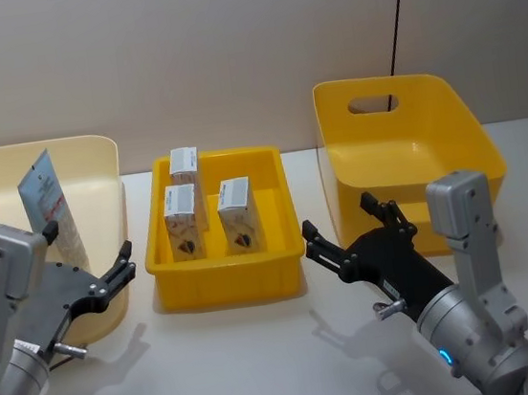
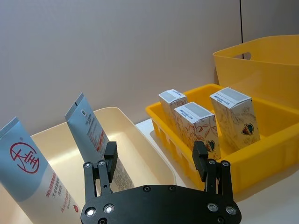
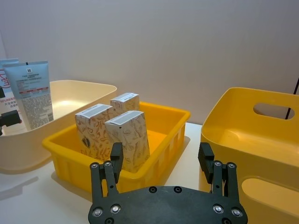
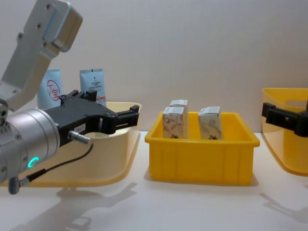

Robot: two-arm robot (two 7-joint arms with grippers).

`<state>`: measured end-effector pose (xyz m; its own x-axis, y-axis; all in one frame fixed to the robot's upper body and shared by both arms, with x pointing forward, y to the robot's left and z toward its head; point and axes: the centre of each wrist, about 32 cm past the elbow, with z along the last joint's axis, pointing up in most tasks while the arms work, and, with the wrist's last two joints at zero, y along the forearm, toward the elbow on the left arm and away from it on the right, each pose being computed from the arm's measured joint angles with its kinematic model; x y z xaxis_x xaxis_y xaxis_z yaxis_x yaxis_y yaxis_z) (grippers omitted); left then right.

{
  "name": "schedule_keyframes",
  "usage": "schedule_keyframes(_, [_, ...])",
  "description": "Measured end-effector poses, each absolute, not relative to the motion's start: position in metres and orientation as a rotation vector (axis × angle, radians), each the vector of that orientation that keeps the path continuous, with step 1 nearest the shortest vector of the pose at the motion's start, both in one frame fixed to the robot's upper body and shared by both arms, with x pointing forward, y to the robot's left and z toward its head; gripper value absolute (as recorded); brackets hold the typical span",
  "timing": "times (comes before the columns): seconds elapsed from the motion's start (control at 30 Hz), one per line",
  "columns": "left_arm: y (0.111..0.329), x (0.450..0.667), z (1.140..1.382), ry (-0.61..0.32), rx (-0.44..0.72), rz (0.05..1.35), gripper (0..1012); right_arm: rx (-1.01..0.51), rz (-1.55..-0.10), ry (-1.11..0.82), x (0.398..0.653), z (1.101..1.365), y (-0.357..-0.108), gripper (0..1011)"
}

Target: Bimanual collaborative sorting of washing and personal care products

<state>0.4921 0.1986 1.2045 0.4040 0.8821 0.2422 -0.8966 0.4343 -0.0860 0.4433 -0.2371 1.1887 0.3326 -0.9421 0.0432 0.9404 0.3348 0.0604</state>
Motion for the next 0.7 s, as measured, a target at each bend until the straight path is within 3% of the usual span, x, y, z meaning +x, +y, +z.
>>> schedule_keyframes(0.7, [0.222,0.491,1.214,-0.197,0.032,1.147,1003,0.026,-1.229,-0.075,0.443,1.189,-0.237,1001])
